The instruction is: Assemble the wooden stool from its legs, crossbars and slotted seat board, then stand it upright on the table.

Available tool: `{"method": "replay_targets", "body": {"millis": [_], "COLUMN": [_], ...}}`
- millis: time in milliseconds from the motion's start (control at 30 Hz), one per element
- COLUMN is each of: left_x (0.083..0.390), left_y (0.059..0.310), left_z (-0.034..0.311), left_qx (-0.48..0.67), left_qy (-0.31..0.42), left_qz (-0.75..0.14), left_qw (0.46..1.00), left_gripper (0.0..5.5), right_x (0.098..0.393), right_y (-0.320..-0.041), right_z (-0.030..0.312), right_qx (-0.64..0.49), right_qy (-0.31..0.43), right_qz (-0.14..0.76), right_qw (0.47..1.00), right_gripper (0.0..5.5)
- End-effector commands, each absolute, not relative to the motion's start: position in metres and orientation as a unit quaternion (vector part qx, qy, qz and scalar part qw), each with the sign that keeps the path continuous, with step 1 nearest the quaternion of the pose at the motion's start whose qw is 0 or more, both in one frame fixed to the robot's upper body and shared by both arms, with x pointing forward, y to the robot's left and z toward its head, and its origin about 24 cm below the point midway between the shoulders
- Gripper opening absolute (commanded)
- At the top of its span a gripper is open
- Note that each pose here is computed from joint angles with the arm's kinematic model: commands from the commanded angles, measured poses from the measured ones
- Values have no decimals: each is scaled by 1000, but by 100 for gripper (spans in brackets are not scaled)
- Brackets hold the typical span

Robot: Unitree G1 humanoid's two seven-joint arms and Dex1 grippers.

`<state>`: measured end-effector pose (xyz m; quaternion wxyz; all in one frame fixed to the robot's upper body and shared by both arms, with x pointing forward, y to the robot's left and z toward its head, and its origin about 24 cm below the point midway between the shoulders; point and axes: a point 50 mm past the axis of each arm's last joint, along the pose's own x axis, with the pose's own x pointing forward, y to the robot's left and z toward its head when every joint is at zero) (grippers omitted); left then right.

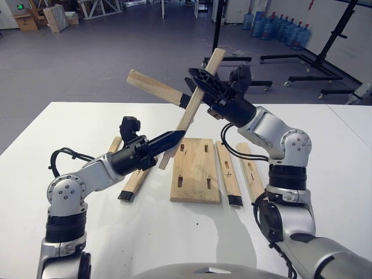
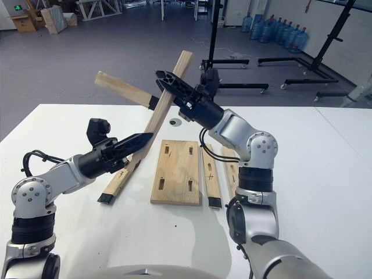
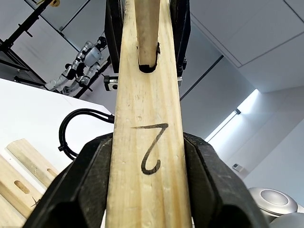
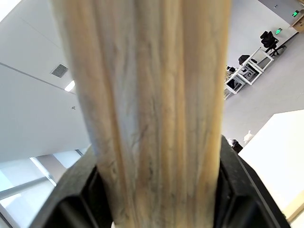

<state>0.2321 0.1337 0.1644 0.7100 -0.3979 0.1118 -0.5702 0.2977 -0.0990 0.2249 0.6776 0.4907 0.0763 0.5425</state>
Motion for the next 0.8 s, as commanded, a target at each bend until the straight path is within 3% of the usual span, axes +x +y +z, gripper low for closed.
{"method": "replay_targets", "body": {"millis": [33,233,367,567,733,800], "left_x": [235,243,250,255,262,264], "left_y": [137,139,153,172,175,174], "left_z": [163,166,172,147,135,134], "left_qx": [-387,-384,-398,-358,-337,-332], "left_qy": [113,97,64,71,52,45], "left_qz": [-555,-530,-491,-371,-291,-280], "left_qw": [728,750,772,854,894,900], "left_gripper": [202,291,345,418,495,523], "right_x": [295,296,299,316,325,335], "right_y": [-103,-111,-122,-155,-164,-159], "right_z": [223,218,215,207,199,188], "right_qx": [468,436,393,250,167,124], "right_qy": [71,47,18,-52,-153,-152], "right_qz": [541,523,505,447,421,420], "right_qw": [695,731,768,857,878,886], "right_gripper": [208,206,206,206,206,206]}}
